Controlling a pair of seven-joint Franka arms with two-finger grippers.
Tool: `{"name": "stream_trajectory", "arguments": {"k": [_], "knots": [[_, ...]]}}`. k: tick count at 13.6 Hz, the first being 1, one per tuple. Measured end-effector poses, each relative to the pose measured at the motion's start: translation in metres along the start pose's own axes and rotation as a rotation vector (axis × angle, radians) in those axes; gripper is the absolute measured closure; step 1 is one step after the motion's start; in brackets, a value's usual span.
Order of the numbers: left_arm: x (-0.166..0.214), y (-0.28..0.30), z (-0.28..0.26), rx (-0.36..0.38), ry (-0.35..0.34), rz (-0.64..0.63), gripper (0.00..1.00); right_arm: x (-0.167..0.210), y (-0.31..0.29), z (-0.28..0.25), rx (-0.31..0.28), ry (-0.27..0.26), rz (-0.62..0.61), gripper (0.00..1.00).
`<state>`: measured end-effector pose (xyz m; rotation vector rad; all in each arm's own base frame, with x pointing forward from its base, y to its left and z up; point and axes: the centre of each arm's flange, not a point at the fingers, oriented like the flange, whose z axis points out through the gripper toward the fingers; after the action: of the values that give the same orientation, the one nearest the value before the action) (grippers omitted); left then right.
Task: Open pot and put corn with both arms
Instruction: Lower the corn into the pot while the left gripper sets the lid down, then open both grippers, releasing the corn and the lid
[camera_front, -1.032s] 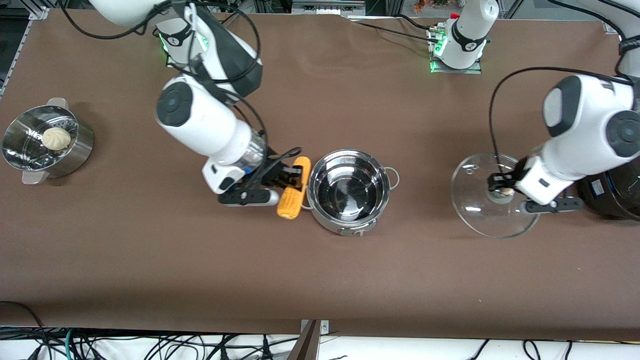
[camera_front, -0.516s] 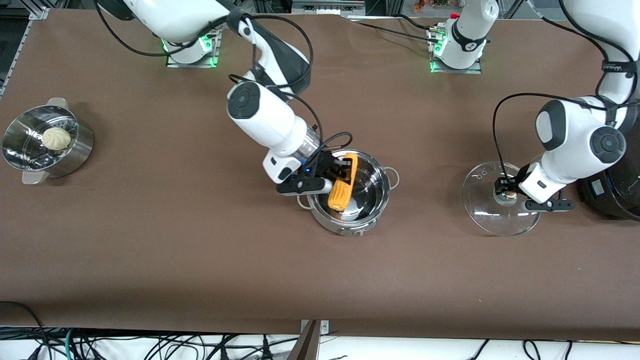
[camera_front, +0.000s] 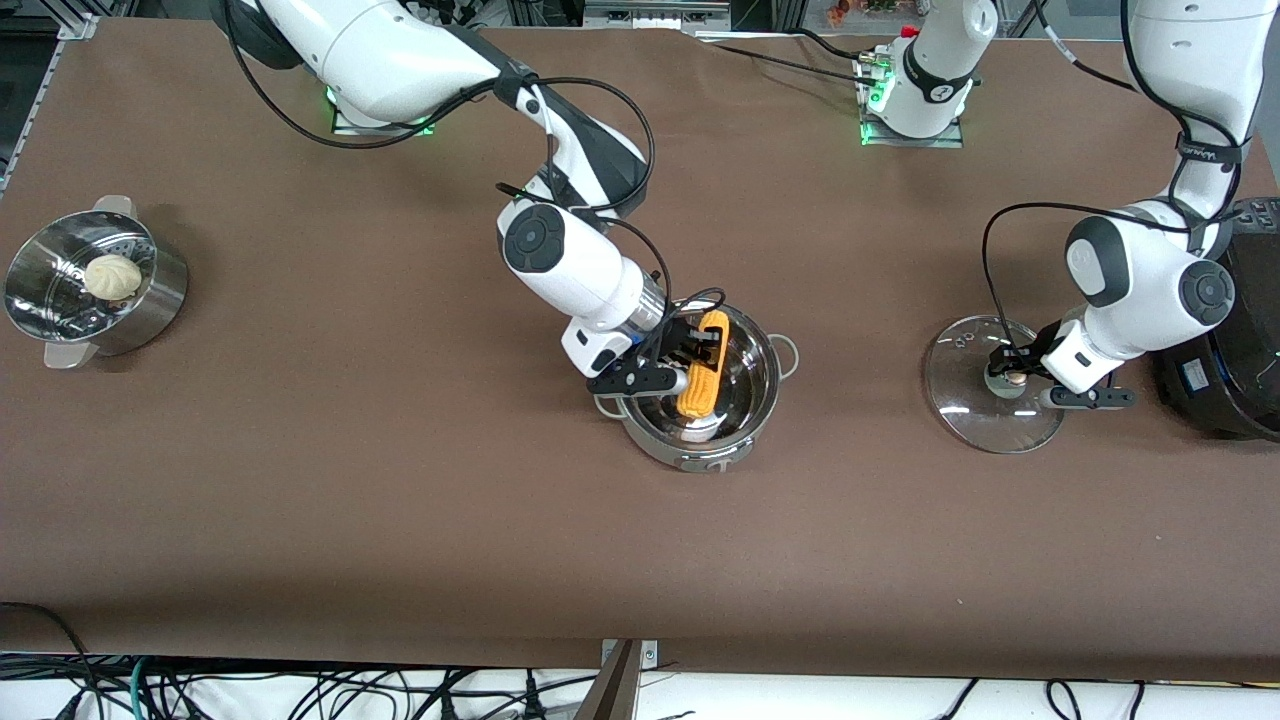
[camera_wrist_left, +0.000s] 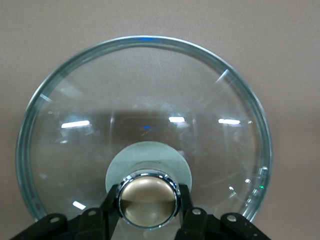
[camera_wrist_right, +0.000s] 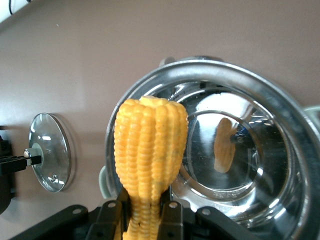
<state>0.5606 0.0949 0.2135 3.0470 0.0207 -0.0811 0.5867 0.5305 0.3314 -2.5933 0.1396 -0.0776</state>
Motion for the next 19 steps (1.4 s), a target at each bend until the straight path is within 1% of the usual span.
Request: {"name": "stream_trajectory", "arguments": {"k": [3,5,6,7,8,9,10,11,13,14,15,16,17,19], "knots": [[0.000,-0.002,0.000,0.001,0.000,0.010,0.50,0.000,0.013,0.024,0.001,-0.003,0.014,0.74],[0.000,-0.002,0.000,0.001,0.000,0.011,0.49,0.002,0.019,0.030,-0.001,-0.001,0.020,0.74],[-0.001,-0.003,0.002,0.001,-0.003,0.011,0.43,0.003,0.020,0.031,-0.003,0.001,0.022,0.73],[-0.002,-0.004,0.005,0.002,-0.009,0.009,0.33,0.005,0.022,0.031,-0.006,0.003,0.023,0.70],[-0.002,-0.005,0.008,0.002,-0.014,0.008,0.25,0.006,0.024,0.032,-0.009,0.004,0.025,0.61],[-0.003,-0.006,0.010,0.002,-0.018,0.008,0.14,0.008,0.026,0.033,-0.015,0.008,0.023,0.52],[-0.004,-0.006,0.011,0.002,-0.020,0.008,0.03,0.009,0.028,0.033,-0.022,0.013,0.015,0.41],[-0.004,-0.005,0.010,0.000,-0.022,0.008,0.00,0.009,0.028,0.033,-0.029,0.020,0.006,0.31],[-0.010,-0.003,0.002,-0.009,-0.030,0.007,0.00,0.011,0.027,0.030,-0.027,0.032,-0.004,0.07],[-0.014,-0.002,-0.007,-0.017,-0.031,0.007,0.00,0.014,0.024,0.026,-0.022,0.040,-0.007,0.00],[-0.018,-0.001,-0.021,-0.025,-0.027,0.007,0.00,0.016,0.020,0.019,-0.020,0.046,-0.011,0.00],[-0.021,0.001,-0.038,-0.033,-0.014,0.008,0.00,0.018,0.017,0.008,-0.035,0.037,-0.014,0.00],[-0.022,0.002,-0.058,-0.037,0.011,0.010,0.00,0.022,0.016,-0.009,-0.069,0.014,-0.015,0.00],[-0.025,0.000,-0.098,-0.041,0.075,0.007,0.00,0.036,0.019,-0.063,-0.152,-0.030,-0.012,0.00]]}}
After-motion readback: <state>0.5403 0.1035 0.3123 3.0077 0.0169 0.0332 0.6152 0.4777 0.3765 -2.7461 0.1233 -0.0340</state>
